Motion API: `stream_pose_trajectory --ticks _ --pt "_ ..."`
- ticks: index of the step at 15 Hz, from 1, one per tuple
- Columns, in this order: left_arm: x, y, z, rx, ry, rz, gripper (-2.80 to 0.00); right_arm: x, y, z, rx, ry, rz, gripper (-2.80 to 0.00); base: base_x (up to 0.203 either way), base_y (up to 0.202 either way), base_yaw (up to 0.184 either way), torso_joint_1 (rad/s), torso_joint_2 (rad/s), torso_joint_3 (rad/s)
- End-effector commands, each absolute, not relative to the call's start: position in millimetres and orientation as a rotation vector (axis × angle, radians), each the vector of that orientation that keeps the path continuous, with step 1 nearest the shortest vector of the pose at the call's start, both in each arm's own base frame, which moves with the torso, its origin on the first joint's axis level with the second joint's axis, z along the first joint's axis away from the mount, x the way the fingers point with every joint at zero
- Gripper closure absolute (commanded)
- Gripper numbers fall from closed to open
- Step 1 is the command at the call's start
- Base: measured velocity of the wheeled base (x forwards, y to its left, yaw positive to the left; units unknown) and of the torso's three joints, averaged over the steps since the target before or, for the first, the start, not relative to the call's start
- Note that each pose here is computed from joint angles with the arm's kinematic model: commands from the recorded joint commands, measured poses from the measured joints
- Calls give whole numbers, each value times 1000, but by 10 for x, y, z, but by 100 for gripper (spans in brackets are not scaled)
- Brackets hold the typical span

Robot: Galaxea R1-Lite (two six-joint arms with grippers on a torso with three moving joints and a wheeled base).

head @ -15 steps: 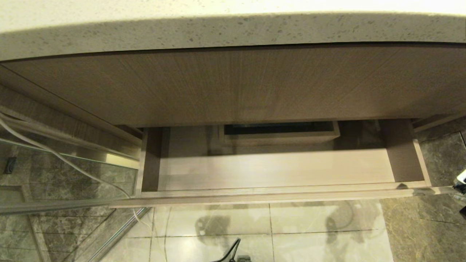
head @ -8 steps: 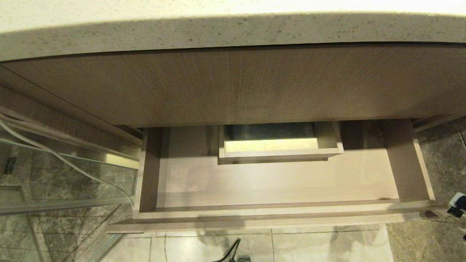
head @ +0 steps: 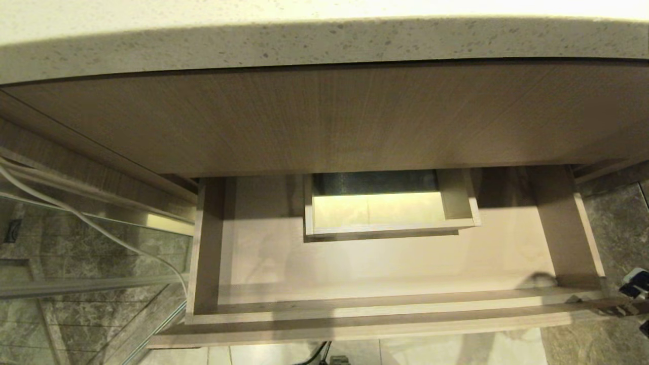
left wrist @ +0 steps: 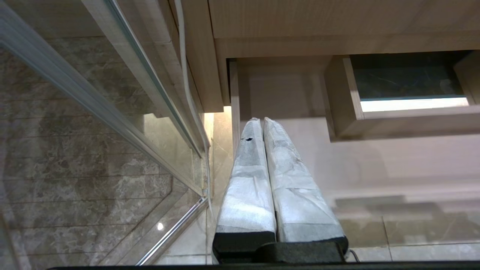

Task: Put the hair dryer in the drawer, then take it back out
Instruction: Close the drawer

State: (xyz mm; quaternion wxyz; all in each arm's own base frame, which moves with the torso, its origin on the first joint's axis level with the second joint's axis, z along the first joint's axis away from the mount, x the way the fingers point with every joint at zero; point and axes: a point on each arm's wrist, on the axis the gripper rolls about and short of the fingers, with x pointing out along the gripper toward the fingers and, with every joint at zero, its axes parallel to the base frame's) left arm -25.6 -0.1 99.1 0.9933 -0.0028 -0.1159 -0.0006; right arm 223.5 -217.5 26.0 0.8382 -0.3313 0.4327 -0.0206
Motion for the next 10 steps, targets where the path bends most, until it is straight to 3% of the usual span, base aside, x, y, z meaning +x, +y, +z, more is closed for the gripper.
stream_pose_trajectory --ticks 1,10 --pt "-219 -1 883 -6 -195 -1 0 2331 -2155 345 -702 861 -67 0 0 0 0 0 0 0" --pt "-219 -1 883 -6 -195 -1 0 2771 -2027 884 -725 473 -249 0 0 0 0 0 0 0"
